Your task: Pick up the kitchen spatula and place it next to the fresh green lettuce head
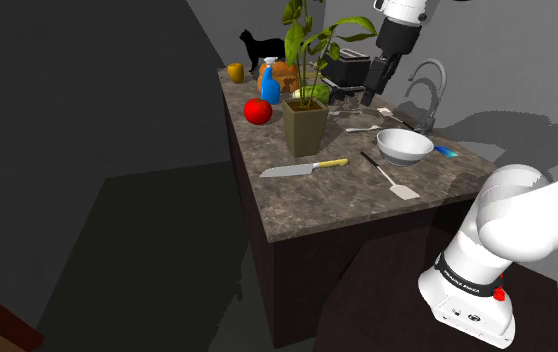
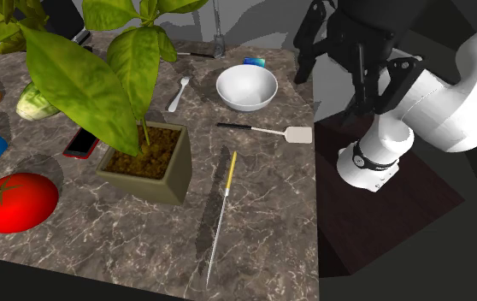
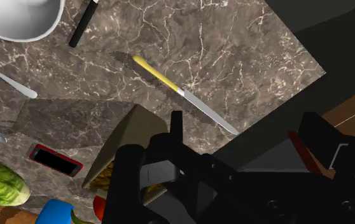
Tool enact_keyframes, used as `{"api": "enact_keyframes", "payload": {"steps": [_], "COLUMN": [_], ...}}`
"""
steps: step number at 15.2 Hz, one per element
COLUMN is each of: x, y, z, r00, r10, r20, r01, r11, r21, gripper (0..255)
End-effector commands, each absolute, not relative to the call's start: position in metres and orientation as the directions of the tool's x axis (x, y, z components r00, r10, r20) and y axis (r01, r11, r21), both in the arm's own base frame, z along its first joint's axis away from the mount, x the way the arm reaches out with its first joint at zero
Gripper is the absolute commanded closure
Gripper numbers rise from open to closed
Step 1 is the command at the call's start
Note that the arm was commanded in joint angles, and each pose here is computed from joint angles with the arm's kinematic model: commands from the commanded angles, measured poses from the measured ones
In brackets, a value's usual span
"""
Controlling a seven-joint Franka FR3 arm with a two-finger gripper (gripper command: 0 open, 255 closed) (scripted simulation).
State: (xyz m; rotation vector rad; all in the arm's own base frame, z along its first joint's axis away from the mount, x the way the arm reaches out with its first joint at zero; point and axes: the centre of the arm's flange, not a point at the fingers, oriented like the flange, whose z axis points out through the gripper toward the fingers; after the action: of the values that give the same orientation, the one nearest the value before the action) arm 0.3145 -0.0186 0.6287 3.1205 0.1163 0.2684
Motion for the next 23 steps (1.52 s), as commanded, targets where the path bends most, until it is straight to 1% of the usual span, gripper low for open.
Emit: {"api": "enact_keyframes", "payload": {"steps": [1,6,12,17,23], "x": [0.314,0.322,0.321,0.314,0.297], "y": [-0.019,-0.057,-0.103,-0.140,-0.182], "z": [0.629,0.577,0.515,0.463,0.400], "r00": [0.983,0.986,0.962,0.919,0.840], "r10": [0.074,-0.071,-0.243,-0.382,-0.537], "r20": [0.170,0.150,0.124,0.102,0.075], "r01": [0.073,-0.072,-0.245,-0.383,-0.539], "r11": [-0.997,-0.997,-0.970,-0.924,-0.843], "r21": [0.014,0.005,-0.002,-0.004,-0.002], "gripper": [0,0,0,0,0]}}
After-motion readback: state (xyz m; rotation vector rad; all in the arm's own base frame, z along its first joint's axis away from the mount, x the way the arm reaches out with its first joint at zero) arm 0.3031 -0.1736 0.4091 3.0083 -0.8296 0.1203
